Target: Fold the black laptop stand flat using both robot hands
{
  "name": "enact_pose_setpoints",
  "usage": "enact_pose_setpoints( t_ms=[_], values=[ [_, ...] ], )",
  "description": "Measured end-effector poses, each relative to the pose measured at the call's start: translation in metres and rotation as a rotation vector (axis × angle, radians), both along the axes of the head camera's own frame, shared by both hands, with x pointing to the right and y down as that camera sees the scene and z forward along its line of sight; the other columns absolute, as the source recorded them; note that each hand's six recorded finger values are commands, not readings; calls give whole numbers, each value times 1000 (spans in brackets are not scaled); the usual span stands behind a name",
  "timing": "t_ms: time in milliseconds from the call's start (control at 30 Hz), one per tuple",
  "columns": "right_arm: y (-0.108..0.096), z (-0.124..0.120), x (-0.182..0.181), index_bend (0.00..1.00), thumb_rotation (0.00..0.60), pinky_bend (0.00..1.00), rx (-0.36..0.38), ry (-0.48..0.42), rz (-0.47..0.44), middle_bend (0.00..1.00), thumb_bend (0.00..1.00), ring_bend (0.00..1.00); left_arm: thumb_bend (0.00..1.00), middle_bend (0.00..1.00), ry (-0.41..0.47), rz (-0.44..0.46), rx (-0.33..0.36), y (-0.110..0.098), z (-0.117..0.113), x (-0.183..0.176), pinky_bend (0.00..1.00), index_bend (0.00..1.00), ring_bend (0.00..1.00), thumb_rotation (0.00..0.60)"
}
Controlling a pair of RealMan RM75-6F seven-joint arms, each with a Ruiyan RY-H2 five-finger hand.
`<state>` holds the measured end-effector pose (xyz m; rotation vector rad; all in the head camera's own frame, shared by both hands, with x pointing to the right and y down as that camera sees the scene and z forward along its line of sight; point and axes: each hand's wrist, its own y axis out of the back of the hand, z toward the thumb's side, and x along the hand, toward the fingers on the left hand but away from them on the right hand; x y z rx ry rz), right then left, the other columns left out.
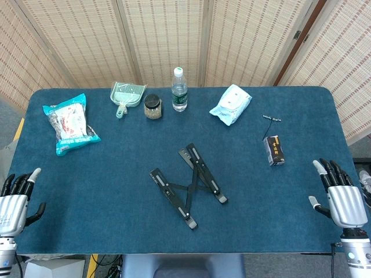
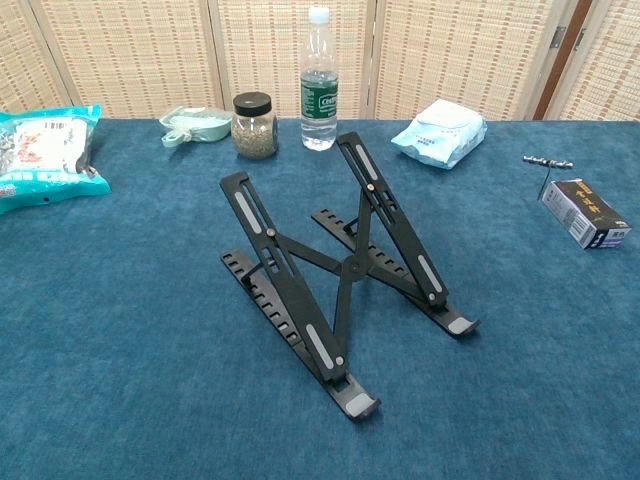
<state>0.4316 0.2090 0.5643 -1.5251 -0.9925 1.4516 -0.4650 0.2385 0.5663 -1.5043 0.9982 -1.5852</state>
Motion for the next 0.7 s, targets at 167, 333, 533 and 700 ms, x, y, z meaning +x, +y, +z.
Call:
enact_pose_setpoints(
  t_ms=[167,333,533,700],
  values=[
    [-1,0,-2,15,600,185,0,-7,-4,99,189,13,333,142,-3,0,-2,0,0,0,0,35,122,600],
    [-3,-2,-5,14,600,185,-8,-43,-8,99,189,13,332,142,2,-1,9,-1,-1,0,0,35,121,600],
    [-12,-1,-15,14,600,185,-46,-121,-26,99,189,13,334,142,6,3,11,0,-2,0,0,34,122,600],
    [-24,3,-28,14,600,185,-117,-242,-36,99,189,13,333,142,6,3,13,0,-4,0,0,34,122,600]
  ],
)
